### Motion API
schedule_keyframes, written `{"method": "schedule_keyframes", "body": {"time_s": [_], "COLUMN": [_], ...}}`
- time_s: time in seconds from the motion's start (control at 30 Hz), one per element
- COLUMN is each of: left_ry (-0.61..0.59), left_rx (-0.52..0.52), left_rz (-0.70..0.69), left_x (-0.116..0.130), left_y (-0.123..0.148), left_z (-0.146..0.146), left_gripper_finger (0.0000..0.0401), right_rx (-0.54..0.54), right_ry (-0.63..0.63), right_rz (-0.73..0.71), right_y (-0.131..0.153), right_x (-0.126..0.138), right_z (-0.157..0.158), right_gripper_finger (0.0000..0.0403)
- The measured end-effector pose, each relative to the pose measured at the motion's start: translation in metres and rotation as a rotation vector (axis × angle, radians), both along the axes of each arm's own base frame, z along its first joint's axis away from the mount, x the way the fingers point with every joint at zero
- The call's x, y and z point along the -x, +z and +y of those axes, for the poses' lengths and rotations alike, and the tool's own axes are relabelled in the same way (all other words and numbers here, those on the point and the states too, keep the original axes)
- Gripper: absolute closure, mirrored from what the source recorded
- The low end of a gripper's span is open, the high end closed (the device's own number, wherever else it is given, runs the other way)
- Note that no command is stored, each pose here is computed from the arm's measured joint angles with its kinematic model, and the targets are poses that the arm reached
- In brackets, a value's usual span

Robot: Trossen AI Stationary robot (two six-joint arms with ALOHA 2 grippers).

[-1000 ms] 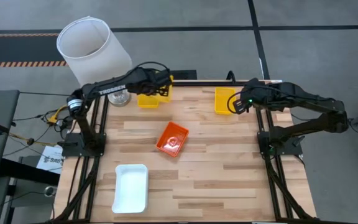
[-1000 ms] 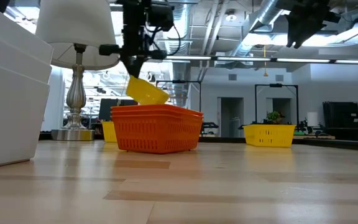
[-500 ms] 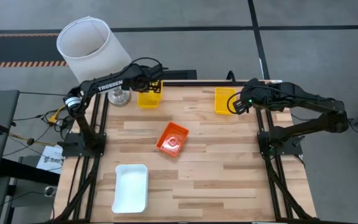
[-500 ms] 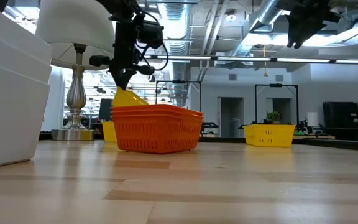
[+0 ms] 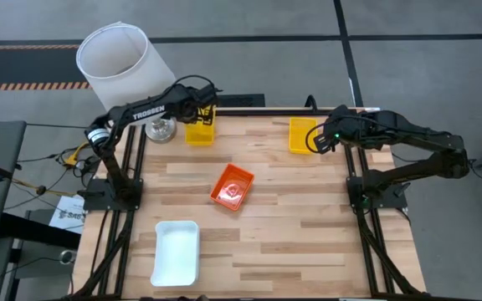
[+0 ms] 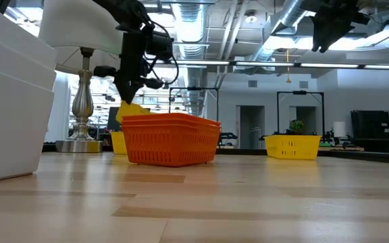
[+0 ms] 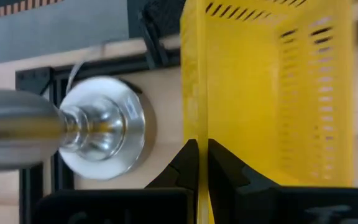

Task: Stack baskets by color
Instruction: Stack the middle yellow bin on the left yellow bin

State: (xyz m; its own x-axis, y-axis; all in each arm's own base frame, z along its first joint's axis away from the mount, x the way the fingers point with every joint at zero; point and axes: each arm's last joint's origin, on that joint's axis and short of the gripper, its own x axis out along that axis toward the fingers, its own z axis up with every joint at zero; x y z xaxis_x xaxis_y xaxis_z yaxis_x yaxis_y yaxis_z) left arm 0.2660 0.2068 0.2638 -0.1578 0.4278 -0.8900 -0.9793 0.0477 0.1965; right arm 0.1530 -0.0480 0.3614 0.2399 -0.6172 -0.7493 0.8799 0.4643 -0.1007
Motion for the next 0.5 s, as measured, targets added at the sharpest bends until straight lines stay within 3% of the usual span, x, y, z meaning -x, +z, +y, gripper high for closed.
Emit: {"method": "schedule_keyframes", "body": {"time_s": [0.17,0.5], "left_ry": [0.006,-0.014], "left_rx": [0.047,0.112], "left_rz": [-0.023,-0.082], "left_x": [0.001,-0.004], "left_y": [-0.018,-0.020], "left_z": [-0.003,-0.007], "left_gripper_finger": [0.0401,0.0401], "right_rx": [0.002,0.008], "right_ry": [0.006,0.025], "right_rz": [0.006,0.021], "right_y": [0.000,0.000], "right_x": [0.000,0.000], "right_z": [0.000,0.000], "right_gripper_finger": [0.0239,0.0239]}}
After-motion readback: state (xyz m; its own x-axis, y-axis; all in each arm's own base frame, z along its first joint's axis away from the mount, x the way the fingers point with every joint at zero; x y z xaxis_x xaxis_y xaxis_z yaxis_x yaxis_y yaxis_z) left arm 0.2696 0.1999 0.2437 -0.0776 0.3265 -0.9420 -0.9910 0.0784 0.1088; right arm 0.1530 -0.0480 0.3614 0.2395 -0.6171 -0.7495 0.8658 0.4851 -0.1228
